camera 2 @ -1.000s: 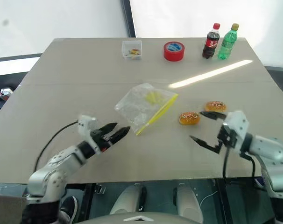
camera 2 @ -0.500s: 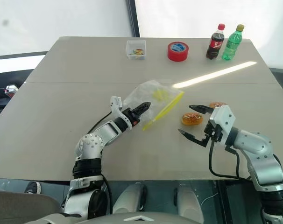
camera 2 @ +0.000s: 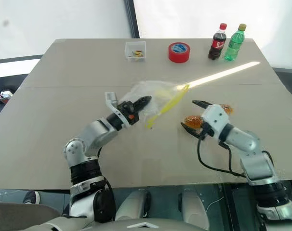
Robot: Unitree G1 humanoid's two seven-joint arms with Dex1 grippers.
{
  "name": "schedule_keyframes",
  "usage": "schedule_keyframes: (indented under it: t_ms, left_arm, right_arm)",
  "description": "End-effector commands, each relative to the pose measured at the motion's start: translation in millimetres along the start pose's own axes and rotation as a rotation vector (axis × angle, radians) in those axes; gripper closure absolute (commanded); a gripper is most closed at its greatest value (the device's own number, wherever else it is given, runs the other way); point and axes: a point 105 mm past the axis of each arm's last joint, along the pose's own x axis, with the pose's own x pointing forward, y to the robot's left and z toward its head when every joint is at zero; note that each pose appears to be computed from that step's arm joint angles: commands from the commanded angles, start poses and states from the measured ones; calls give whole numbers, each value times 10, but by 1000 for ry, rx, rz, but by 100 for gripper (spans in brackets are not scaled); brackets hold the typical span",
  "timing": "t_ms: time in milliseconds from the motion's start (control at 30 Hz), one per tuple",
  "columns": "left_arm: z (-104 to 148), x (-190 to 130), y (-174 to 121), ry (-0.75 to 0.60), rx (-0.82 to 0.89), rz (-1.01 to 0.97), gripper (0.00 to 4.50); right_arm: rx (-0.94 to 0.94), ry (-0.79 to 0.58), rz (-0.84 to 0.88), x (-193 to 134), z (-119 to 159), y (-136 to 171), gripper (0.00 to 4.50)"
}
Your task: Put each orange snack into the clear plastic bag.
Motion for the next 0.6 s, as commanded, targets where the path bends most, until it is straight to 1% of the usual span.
schedule_keyframes:
  t_ms: [33,133,300,400,500,533,600]
  left_arm:
    - [-69,-86,-144,26,-18,-30,447]
    - [-108,-145,-80,34,-18,8,447]
    - [-134,-151,-54,42,-10,25,447]
    - [-147,-137,-34,53,-11,34,447]
    - [-145,-116,-24,61,-15,35,447]
    - [-138,-107,-26,67,-12,33,450]
    - [-128,-100,-26,79,-2,34,450]
  right_arm:
    - [-43,-41,-58,167,110,-68,0]
    - [-91,-69,-96,364,199,-170,0]
    - [-245,-90,-148,496,251,-365,0]
    - [-346,-135,-104,548,298,-319,0]
    - [-460,-155,27,599,268,-120,0]
    - [-496,-159,60,608,240,-73,26]
    - [-532,-170,63,627,224,-78,81]
